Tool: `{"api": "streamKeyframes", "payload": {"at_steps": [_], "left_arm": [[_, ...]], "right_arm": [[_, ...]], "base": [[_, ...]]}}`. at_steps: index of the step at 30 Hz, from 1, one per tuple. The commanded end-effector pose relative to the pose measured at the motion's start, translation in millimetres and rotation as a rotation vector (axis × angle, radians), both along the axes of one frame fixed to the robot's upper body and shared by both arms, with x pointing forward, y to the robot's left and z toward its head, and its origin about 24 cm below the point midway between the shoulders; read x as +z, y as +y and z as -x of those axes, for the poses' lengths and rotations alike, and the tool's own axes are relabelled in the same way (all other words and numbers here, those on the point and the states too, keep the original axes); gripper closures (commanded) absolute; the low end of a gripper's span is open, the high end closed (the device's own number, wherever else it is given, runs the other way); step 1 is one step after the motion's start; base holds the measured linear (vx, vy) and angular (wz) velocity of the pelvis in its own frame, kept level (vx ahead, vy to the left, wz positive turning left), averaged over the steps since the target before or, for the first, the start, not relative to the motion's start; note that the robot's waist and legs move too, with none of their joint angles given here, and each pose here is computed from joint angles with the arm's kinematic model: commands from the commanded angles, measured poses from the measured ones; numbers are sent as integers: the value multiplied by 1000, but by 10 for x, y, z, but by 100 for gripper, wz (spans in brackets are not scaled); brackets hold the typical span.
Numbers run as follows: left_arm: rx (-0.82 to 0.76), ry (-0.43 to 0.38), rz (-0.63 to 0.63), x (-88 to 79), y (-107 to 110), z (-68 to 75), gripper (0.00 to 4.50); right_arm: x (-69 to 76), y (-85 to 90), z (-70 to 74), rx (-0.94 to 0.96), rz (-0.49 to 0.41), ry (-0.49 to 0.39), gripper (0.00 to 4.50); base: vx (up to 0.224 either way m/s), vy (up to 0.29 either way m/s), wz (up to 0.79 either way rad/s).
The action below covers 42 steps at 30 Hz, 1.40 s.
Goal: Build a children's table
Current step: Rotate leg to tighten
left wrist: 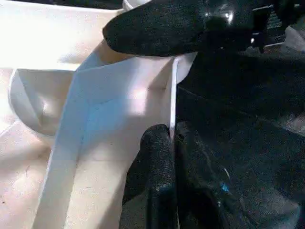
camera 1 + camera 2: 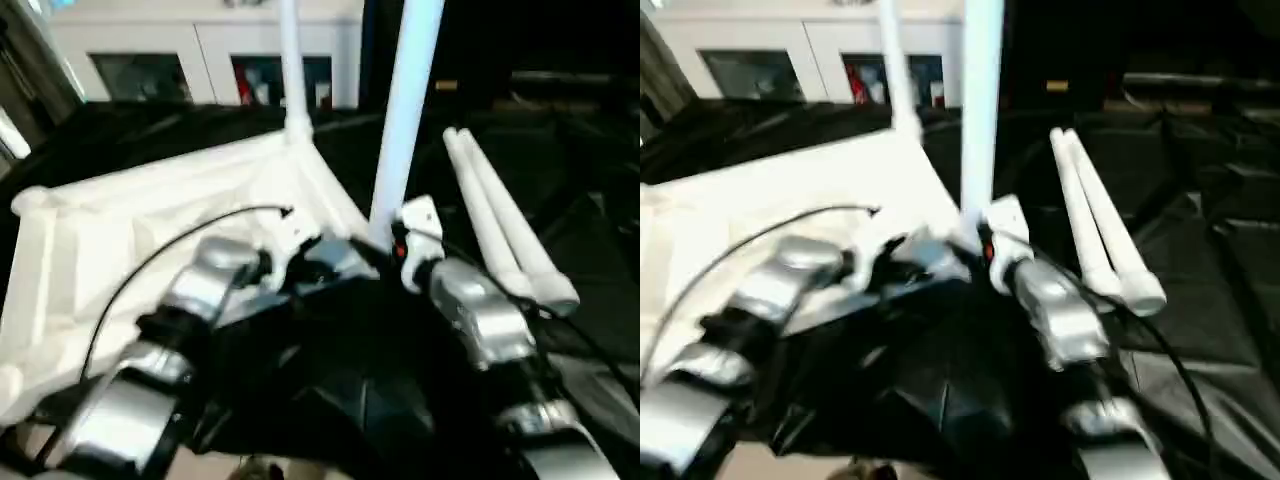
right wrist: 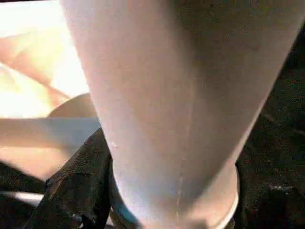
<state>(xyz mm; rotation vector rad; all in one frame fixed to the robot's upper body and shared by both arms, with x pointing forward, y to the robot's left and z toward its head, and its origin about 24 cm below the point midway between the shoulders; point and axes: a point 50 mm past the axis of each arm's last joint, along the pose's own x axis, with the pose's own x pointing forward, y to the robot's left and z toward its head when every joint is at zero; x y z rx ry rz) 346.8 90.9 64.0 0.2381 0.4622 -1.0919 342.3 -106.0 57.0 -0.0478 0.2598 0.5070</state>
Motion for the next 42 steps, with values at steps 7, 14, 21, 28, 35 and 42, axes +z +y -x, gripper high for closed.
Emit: {"api": "streamKeyframes", "payload": {"at_steps": [7, 14, 21, 28, 35, 42], "left_arm": [[-54, -211, 2, 229, -282, -84, 450], [-55, -288, -16, 237, -296, -130, 450], [103, -337, 69, 346, -162, -250, 393], [290, -447, 103, 555, 307, -281, 348], [477, -547, -292, 579, 1273, -10, 337], [697, -526, -541, 546, 1848, 225, 337]], "right_arm": [[-8, 532, 71, 126, -43, -17, 72], [136, 145, 88, 58, -10, -97, 72], [221, -284, 271, 60, 55, -151, 62], [395, -413, 286, 150, 71, -171, 62], [161, -124, 380, 240, 72, -58, 62], [76, 89, 346, 211, 40, -7, 62]], "base": [[0, 0, 0], [0, 0, 0], [0, 0, 0], [0, 0, 0], [0, 0, 0], [0, 0, 0]]}}
